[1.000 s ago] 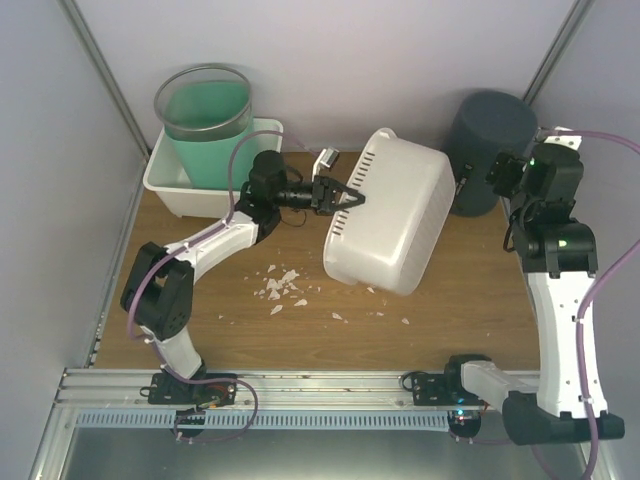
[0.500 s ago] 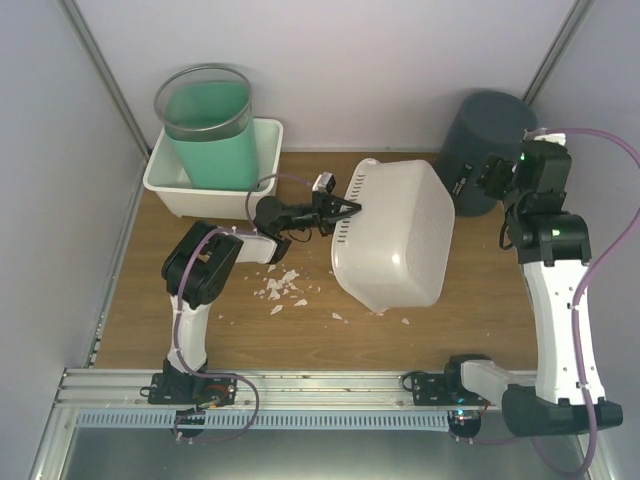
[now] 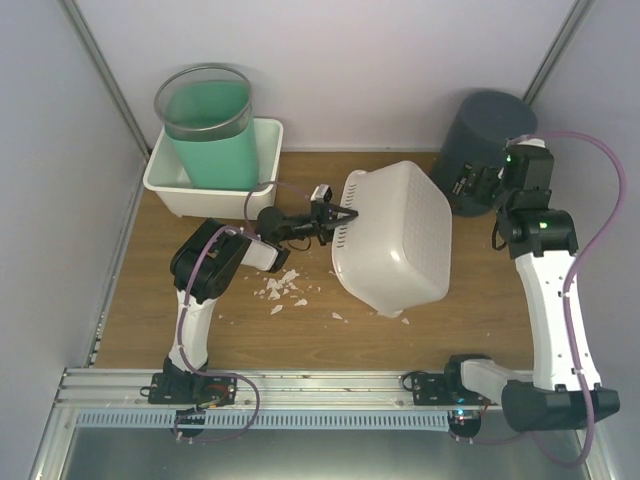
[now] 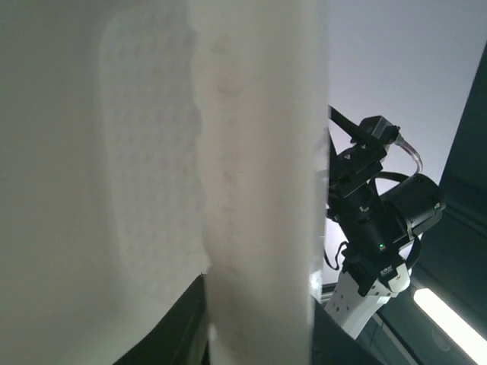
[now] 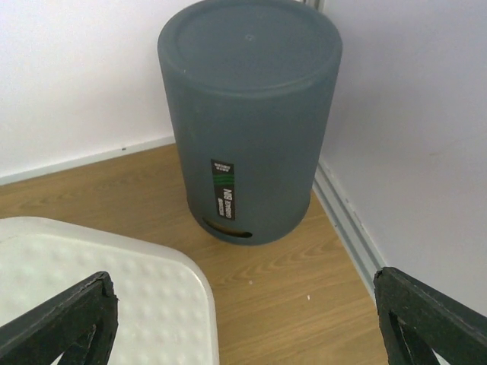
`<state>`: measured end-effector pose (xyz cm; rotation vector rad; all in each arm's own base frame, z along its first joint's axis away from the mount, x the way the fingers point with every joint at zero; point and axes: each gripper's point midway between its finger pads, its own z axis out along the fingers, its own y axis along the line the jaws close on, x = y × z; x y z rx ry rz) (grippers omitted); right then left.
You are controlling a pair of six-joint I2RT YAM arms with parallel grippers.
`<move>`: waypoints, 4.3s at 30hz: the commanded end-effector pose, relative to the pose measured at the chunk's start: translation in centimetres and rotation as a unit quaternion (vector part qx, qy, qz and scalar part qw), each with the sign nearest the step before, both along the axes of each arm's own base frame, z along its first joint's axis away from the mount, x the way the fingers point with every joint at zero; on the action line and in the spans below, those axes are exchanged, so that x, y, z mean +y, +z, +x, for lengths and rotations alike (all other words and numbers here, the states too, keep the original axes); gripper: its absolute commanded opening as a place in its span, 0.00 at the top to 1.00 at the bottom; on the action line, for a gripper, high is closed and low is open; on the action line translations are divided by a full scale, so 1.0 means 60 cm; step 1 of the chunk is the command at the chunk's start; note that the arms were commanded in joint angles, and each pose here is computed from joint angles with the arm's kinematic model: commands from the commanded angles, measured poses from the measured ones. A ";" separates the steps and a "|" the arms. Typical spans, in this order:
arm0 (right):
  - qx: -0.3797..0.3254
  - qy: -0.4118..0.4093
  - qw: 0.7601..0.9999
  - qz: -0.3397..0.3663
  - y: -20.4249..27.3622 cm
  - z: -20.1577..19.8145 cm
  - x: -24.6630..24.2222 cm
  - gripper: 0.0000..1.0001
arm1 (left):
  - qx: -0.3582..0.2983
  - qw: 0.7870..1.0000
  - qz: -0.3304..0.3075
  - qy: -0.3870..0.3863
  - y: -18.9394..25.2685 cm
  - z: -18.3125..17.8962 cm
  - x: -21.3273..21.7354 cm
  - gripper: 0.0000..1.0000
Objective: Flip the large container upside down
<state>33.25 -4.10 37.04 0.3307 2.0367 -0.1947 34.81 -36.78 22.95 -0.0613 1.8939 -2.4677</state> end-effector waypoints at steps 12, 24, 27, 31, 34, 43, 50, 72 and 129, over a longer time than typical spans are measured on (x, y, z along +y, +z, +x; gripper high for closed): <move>0.061 0.066 0.995 0.035 -0.091 0.000 0.045 0.08 | -0.060 0.998 0.025 -0.010 -0.076 -0.029 0.049 0.46; 0.105 0.113 0.986 0.069 -0.171 -0.011 0.086 0.08 | -0.035 0.992 0.124 -0.009 -0.180 -0.028 0.060 0.28; 0.116 0.124 0.982 0.078 -0.191 -0.015 0.097 0.08 | -0.031 0.986 0.163 0.003 -0.201 -0.023 0.067 0.26; 0.132 0.134 0.978 0.086 -0.220 -0.023 0.108 0.08 | -0.033 0.976 0.214 0.011 -0.227 -0.011 0.074 0.24; 0.148 0.141 0.975 0.093 -0.243 -0.033 0.113 0.08 | -0.032 0.970 0.239 0.016 -0.245 -0.001 0.079 0.24; 0.168 0.159 0.962 0.144 -0.296 -0.061 0.139 0.07 | -0.088 0.946 0.310 0.019 -0.272 0.063 0.070 0.23; 0.173 0.212 0.933 0.231 -0.340 -0.080 0.195 0.06 | -0.132 0.934 0.332 0.019 -0.260 0.116 0.054 0.23; 0.147 0.295 0.854 0.402 -0.320 -0.136 0.332 0.06 | -0.409 0.835 0.361 0.065 0.087 0.093 0.109 0.22; 0.210 0.220 0.942 0.144 -0.325 0.011 0.200 0.02 | -0.647 0.490 0.583 0.040 -0.177 0.176 0.144 0.15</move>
